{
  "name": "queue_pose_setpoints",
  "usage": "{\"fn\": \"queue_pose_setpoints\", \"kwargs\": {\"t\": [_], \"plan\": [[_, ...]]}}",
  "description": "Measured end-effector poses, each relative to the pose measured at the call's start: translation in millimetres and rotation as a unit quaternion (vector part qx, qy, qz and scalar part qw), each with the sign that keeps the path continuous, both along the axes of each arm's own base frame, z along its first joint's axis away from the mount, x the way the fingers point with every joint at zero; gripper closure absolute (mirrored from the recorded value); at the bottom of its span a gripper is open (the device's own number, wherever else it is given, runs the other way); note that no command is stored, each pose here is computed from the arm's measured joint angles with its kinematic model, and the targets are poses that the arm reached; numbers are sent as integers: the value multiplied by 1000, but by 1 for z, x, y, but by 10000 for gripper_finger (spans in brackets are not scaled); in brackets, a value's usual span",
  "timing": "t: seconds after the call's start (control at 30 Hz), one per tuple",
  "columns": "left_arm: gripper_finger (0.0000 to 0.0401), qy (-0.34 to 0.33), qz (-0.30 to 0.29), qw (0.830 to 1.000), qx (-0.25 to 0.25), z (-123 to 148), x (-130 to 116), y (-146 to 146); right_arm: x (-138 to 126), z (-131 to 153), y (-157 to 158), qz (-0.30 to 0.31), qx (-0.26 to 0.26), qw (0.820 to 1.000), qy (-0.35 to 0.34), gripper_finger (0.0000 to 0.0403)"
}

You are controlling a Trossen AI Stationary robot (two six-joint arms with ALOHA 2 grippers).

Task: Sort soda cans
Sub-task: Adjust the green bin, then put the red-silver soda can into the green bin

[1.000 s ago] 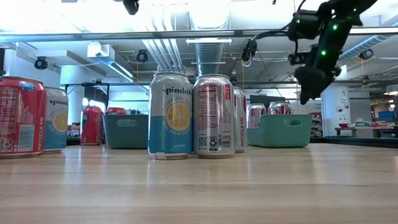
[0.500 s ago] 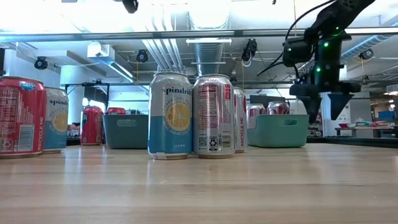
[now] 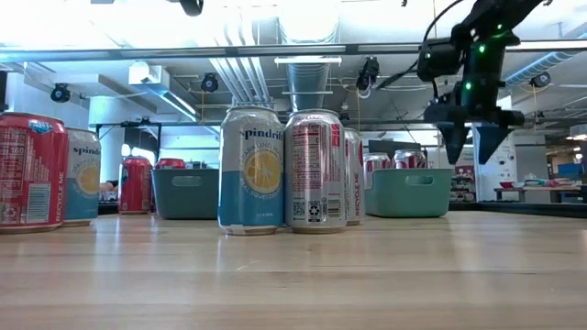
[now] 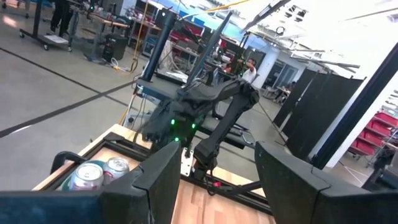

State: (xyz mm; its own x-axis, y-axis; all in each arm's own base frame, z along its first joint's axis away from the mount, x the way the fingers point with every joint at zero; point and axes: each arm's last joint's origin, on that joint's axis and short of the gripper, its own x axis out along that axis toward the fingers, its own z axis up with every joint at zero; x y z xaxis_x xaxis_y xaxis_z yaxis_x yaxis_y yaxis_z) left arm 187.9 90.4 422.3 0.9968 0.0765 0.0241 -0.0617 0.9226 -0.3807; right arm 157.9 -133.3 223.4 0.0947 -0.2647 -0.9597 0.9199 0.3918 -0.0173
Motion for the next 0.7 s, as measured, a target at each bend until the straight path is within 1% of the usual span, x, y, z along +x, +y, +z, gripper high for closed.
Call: {"fn": "queue_pose_setpoints", "kwargs": {"t": [0.1,0.13,0.2,0.27,0.3,0.4,0.5,0.53,0.57,0.6,0.63,0.7], "plan": [[211,5,-7,1000,-3,-1,1,-3,0,15,1,31,-19,999,-7,39],[211,6,-11,1000,-2,-1,2,-4,1,21,2,58,-31,998,-11,39],[211,5,-22,1000,-1,-1,3,-9,6,32,9,142,-67,987,-27,39],[211,10,-35,999,-4,-1,3,-15,16,43,22,232,-97,965,-71,39],[211,16,-41,999,-6,-2,2,-18,22,48,30,266,-112,952,-98,39],[211,50,-62,997,-23,-7,0,-28,39,59,52,341,-142,912,-178,39],[211,82,-79,993,-40,-13,-2,-36,54,60,73,427,-146,868,-208,39],[211,88,-84,992,-44,-14,-2,-38,59,58,80,449,-146,856,-210,39],[211,92,-88,991,-47,-15,-3,-40,64,56,85,463,-143,848,-213,39],[211,96,-92,990,-51,-15,-3,-42,69,54,90,473,-139,843,-213,39],[211,97,-96,989,-52,-15,-4,-44,74,51,94,477,-130,843,-213,39],[211,97,-105,988,-52,-15,-4,-48,84,47,98,467,-108,852,-212,39]]}}
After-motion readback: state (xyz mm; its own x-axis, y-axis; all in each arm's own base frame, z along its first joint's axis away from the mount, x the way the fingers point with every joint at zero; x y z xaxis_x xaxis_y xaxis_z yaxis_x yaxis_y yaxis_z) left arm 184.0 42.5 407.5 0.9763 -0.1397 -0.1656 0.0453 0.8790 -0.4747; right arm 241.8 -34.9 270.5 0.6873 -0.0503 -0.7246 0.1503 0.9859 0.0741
